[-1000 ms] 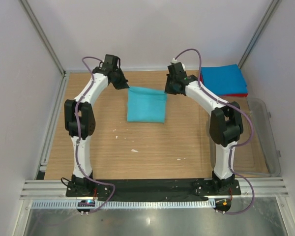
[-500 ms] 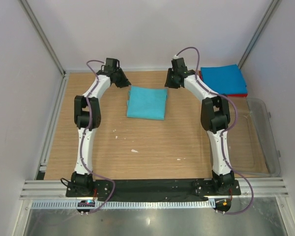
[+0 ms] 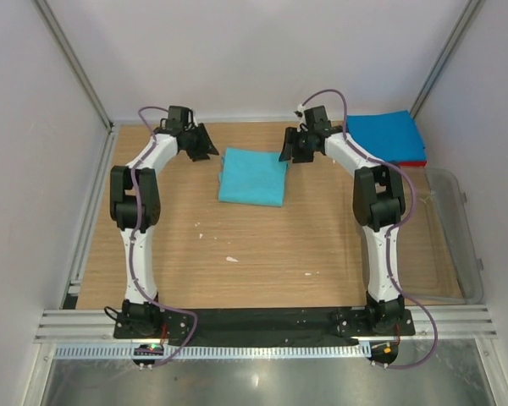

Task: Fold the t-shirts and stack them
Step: Fold the tshirt

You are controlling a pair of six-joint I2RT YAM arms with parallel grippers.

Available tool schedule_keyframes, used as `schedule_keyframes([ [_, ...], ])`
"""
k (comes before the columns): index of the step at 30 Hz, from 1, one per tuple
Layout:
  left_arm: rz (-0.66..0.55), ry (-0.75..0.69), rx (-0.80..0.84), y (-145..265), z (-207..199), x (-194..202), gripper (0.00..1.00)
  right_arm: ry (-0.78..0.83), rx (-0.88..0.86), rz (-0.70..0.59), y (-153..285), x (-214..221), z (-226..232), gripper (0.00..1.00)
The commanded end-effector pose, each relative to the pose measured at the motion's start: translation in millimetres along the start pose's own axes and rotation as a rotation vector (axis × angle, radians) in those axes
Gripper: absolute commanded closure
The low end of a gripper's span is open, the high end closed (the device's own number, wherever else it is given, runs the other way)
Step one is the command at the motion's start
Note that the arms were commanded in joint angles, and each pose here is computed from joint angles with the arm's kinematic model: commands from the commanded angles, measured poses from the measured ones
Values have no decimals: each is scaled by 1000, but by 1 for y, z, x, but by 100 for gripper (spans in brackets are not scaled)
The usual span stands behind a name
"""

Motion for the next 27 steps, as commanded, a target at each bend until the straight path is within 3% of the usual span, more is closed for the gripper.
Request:
schedule_keyframes([
  [1,17,-103,157,9,-24,1,58,90,-91,-73,22,-19,21,41],
  [6,47,-116,225,-13,-24,4,61,80,-74,-29,3,-4,11,41],
  [15,102,-102,218,-56,-3,14,62,95,-91,-19,-22,8,-2,42],
  [18,125,-83,204,-70,6,20,66,85,-140,-34,-29,9,-7,45],
  [24,152,-32,193,-86,16,24,80,-1,-203,-52,-39,13,-26,60],
  [27,177,9,206,-90,20,27,86,-29,-238,-65,-39,16,-33,74],
])
Point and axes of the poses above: each gripper's point midway between its finger pads, its own y axis back along the fingers, its own z axis along the line the jaws close on, x = y × z, the point moved 4 cm from there along y, back along the fingers, and after that the axes turned 6 degrees about y, right-handed, at the moved point
